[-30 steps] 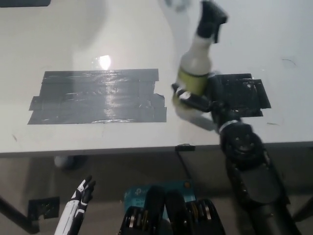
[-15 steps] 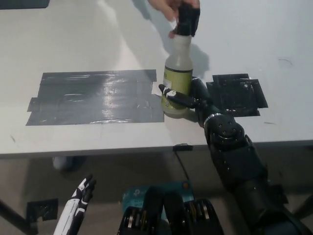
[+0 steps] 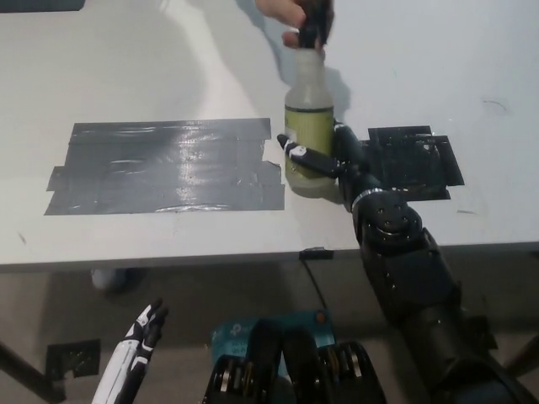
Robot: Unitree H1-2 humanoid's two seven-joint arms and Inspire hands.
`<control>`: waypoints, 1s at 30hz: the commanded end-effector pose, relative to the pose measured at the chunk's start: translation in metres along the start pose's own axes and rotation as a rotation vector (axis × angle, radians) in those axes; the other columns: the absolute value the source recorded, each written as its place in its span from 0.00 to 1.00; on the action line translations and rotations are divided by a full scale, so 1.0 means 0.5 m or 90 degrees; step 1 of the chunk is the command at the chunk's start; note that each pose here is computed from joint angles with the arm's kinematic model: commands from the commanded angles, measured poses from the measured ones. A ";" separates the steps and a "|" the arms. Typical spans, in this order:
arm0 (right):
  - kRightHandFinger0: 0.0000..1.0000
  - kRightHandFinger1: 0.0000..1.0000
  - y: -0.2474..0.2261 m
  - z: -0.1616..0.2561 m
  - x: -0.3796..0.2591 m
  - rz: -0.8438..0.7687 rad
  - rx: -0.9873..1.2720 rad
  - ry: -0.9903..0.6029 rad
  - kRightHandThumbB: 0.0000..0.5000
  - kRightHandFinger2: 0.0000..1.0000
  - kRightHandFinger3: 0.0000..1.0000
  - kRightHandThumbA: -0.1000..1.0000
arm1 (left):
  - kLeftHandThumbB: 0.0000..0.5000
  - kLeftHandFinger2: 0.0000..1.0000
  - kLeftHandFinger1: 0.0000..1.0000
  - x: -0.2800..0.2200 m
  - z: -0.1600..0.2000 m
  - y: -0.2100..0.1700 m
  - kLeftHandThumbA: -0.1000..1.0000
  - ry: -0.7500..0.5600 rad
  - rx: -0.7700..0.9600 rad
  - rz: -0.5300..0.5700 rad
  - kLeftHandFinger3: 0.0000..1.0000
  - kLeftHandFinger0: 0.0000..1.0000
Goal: A spray bottle is kept on the black marked spot on the table infront of the robot and the robot extends its right arm to pick it up and hands it to a person
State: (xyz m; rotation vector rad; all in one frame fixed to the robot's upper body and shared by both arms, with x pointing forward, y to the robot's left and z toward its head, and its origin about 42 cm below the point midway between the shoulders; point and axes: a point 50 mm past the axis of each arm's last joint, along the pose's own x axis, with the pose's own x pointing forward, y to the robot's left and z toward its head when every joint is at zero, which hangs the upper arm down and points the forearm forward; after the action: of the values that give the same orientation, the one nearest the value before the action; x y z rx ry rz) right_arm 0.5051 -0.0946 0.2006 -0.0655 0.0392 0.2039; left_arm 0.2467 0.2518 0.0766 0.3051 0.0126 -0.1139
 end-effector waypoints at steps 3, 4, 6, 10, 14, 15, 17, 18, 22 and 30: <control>1.00 1.00 0.027 0.104 -0.013 0.138 0.029 -0.096 1.00 1.00 1.00 0.58 | 0.56 1.00 1.00 0.010 0.028 0.008 1.00 -0.035 0.014 -0.010 1.00 1.00; 1.00 1.00 0.023 0.111 -0.022 0.152 0.019 -0.113 1.00 1.00 1.00 0.63 | 0.57 1.00 1.00 0.012 0.030 0.009 1.00 -0.036 0.016 -0.011 1.00 1.00; 1.00 1.00 0.016 0.128 -0.036 0.157 0.005 -0.143 1.00 1.00 1.00 0.67 | 0.60 1.00 1.00 0.014 0.033 0.011 1.00 -0.037 0.015 -0.012 1.00 1.00; 1.00 1.00 -0.010 0.180 -0.079 0.148 -0.059 -0.220 1.00 1.00 1.00 0.82 | 0.56 1.00 1.00 0.021 0.038 0.013 1.00 -0.042 0.022 -0.015 1.00 1.00; 1.00 1.00 -0.048 0.228 -0.146 0.148 -0.076 -0.301 1.00 1.00 1.00 0.84 | 0.53 1.00 1.00 0.028 0.043 0.016 1.00 -0.047 0.028 -0.014 1.00 1.00; 1.00 1.00 -0.054 0.233 -0.157 0.148 -0.076 -0.310 1.00 1.00 1.00 0.84 | 0.52 1.00 1.00 0.029 0.043 0.016 1.00 -0.046 0.027 -0.013 1.00 1.00; 1.00 1.00 -0.078 0.254 -0.203 0.139 -0.097 -0.347 0.99 1.00 1.00 0.84 | 0.50 1.00 1.00 0.035 0.047 0.017 1.00 -0.048 0.026 -0.011 1.00 1.00; 1.00 1.00 -0.089 0.265 -0.227 0.131 -0.114 -0.366 1.00 1.00 1.00 0.85 | 0.49 1.00 1.00 0.037 0.049 0.019 1.00 -0.051 0.027 -0.009 1.00 1.00; 1.00 1.00 -0.131 0.279 -0.339 0.112 -0.141 -0.424 0.99 1.00 1.00 0.85 | 0.50 1.00 1.00 0.037 0.049 0.020 1.00 -0.057 0.025 -0.005 1.00 1.00; 1.00 1.00 -0.167 0.210 -0.493 0.077 -0.160 -0.428 0.97 1.00 1.00 0.87 | 0.50 1.00 1.00 0.036 0.043 0.021 1.00 -0.055 0.019 0.002 1.00 1.00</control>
State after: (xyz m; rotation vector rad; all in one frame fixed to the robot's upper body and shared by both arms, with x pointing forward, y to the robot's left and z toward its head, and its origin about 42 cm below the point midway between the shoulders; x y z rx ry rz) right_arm 0.3688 -0.1895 0.2909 -0.2021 -0.4665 0.3252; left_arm 0.2609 0.2494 0.0865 0.3122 -0.0139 -0.1276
